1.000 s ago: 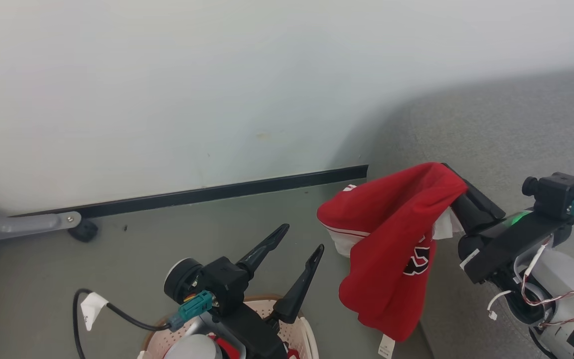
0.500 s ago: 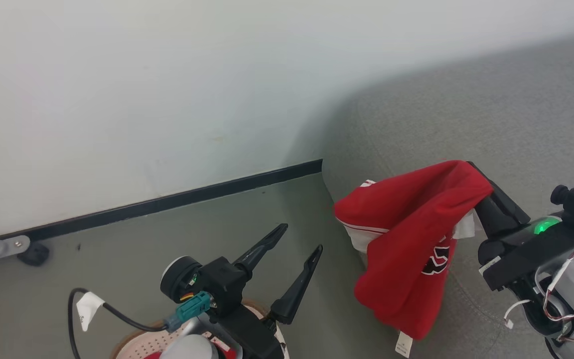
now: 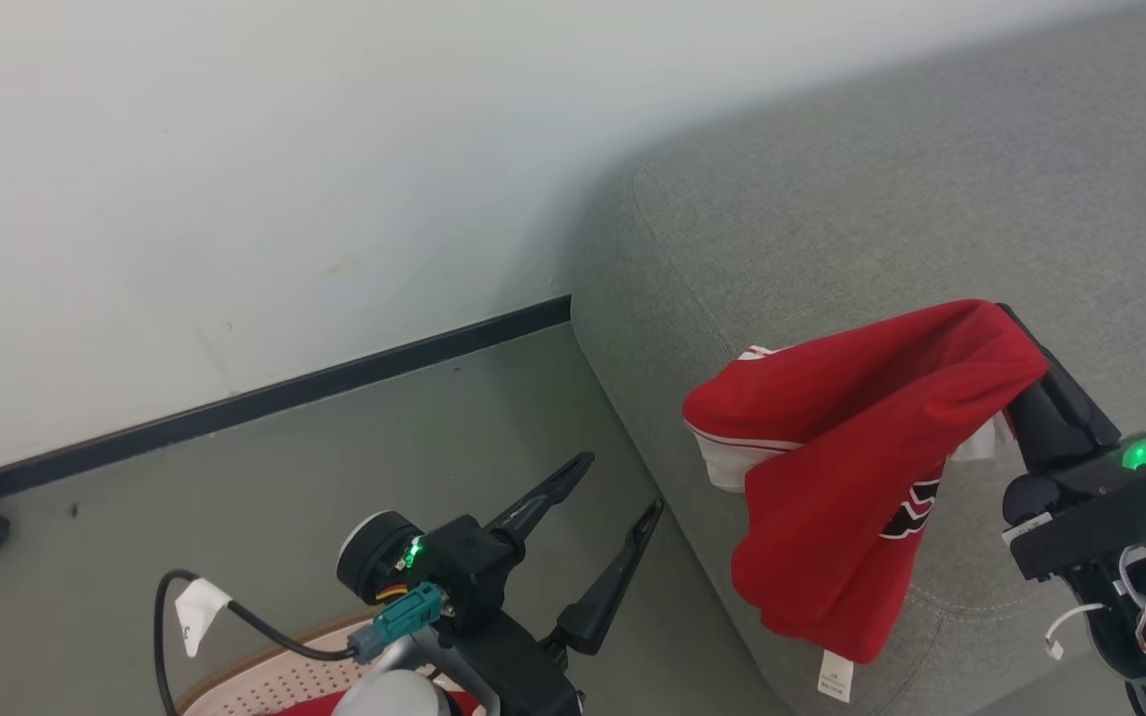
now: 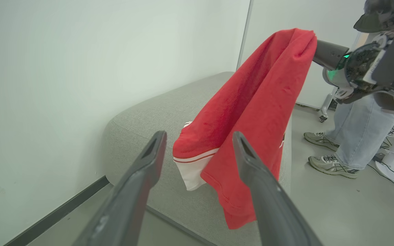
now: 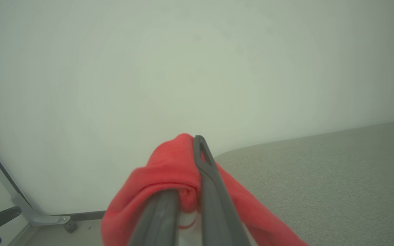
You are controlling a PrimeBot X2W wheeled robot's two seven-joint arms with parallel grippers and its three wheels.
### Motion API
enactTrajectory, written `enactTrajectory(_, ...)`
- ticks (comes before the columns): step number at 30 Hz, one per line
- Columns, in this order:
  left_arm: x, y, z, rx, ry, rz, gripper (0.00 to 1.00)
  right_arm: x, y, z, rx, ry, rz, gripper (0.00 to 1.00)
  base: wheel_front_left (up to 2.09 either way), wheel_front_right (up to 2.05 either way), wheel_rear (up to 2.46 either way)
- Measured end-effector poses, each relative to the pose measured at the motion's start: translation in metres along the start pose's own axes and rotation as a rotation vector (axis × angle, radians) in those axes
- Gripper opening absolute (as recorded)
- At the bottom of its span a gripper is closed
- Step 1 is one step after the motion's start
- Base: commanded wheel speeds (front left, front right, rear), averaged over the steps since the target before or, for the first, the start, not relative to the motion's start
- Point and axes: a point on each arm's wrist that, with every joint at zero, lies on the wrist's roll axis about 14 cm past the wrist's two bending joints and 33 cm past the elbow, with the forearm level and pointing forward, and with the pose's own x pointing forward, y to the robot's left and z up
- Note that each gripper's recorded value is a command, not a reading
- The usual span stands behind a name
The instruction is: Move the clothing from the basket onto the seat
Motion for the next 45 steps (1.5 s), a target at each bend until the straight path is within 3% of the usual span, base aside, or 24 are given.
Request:
enactTrajectory(19,0.005,0.002,-0.004,-0.013,0.006,-0.016,1.0,-0.004,-0.031,0.041,-0.09,-0.118,-0.095,0.0,0.0,0.0,0.0)
enactTrajectory(23,0.006,0.009,-0.012,-0.019,0.027,-0.022,1.0,0.009,-0.065,0.069,-0.16,-0.163,-0.162,0.0,0.0,0.0,0.0)
enactTrajectory(34,0.01,0.03,-0.026,-0.03,0.067,-0.026,1.0,0.05,-0.114,0.112,-0.25,-0.223,-0.254,0.0,0.0,0.0,0.0)
enactTrajectory(45,0.013,0.046,-0.036,-0.056,0.08,-0.026,1.0,0.063,-0.165,0.137,-0.251,-0.268,-0.397,0.0,0.0,0.0,0.0)
